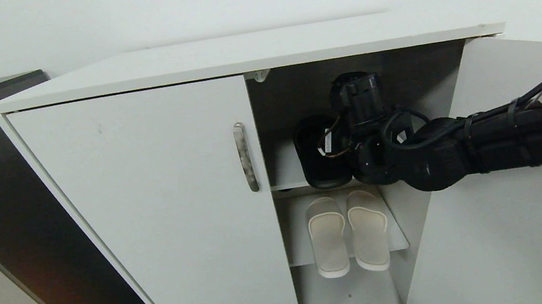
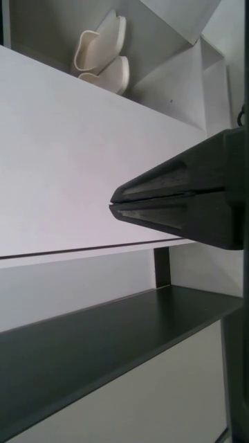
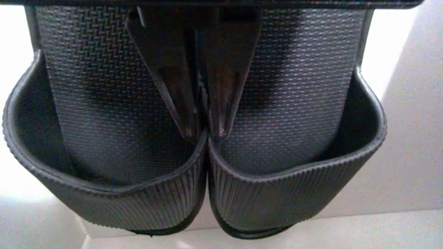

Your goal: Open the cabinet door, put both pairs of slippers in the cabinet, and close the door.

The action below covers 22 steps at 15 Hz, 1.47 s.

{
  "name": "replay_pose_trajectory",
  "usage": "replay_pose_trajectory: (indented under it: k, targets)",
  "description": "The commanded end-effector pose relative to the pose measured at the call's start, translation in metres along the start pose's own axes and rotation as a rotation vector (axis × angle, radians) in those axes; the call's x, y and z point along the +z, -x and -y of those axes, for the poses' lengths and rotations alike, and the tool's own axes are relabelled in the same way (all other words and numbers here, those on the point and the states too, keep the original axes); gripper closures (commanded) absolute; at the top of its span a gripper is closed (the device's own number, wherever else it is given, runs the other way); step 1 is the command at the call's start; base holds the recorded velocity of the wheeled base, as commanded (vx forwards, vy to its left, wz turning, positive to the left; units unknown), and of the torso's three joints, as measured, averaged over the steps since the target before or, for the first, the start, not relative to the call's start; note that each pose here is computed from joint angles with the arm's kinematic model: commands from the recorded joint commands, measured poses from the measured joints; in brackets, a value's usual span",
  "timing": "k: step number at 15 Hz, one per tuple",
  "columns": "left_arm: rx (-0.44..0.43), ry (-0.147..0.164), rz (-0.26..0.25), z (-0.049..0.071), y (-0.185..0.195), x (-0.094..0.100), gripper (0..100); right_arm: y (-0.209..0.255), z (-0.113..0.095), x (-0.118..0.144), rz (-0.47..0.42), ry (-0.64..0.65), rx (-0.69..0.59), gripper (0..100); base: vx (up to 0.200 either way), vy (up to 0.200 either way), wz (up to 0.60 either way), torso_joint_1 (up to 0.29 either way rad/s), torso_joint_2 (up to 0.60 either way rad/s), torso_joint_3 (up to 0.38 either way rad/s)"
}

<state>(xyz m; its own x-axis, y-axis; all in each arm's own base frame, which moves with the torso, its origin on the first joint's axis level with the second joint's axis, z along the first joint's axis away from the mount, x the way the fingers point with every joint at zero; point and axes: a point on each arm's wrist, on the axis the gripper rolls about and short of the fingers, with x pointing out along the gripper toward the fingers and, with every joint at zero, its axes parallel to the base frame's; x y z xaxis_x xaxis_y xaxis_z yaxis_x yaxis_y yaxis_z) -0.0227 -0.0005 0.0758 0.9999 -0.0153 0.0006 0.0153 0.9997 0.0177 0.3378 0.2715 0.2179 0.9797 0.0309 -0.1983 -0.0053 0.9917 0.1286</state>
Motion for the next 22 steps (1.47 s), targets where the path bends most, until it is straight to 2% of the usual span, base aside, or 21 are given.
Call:
replay_pose_trajectory:
  k: [1, 9, 10, 13, 17, 20, 22]
  targets:
    - [0.002, 0.001, 0.001, 0.000, 0.000, 0.000, 100, -0.002, -0.001, -0.004, -0.006, 0.003, -0.003, 100, 0.000, 0.000, 0.00, 0.000, 0.00, 0.000]
    - [0.002, 0.001, 0.001, 0.000, 0.000, 0.000, 100, -0.004, 0.000, -0.006, -0.010, 0.007, -0.008, 100, 0.000, 0.000, 0.00, 0.000, 0.00, 0.000]
    - [0.002, 0.001, 0.001, 0.000, 0.000, 0.000, 100, -0.004, 0.001, -0.006, -0.011, 0.007, -0.008, 0, 0.000, 0.000, 0.00, 0.000, 0.00, 0.000]
    - [0.002, -0.001, 0.001, 0.000, 0.000, 0.000, 100, -0.001, 0.001, -0.004, -0.009, 0.007, -0.012, 0, 0.000, 0.000, 0.00, 0.000, 0.00, 0.000]
    - [0.000, -0.001, 0.001, 0.000, 0.000, 0.000, 100, 0.028, 0.002, 0.005, 0.000, 0.011, 0.007, 0, 0.000, 0.000, 0.00, 0.000, 0.00, 0.000]
    - [0.002, -0.001, 0.001, 0.000, 0.000, 0.000, 100, 0.075, 0.002, -0.002, -0.030, 0.048, 0.062, 0, 0.000, 0.000, 0.00, 0.000, 0.00, 0.000]
    - [0.002, -0.001, 0.001, 0.000, 0.000, 0.000, 100, 0.106, 0.009, -0.010, -0.052, 0.077, 0.095, 0, 0.000, 0.000, 0.00, 0.000, 0.00, 0.000]
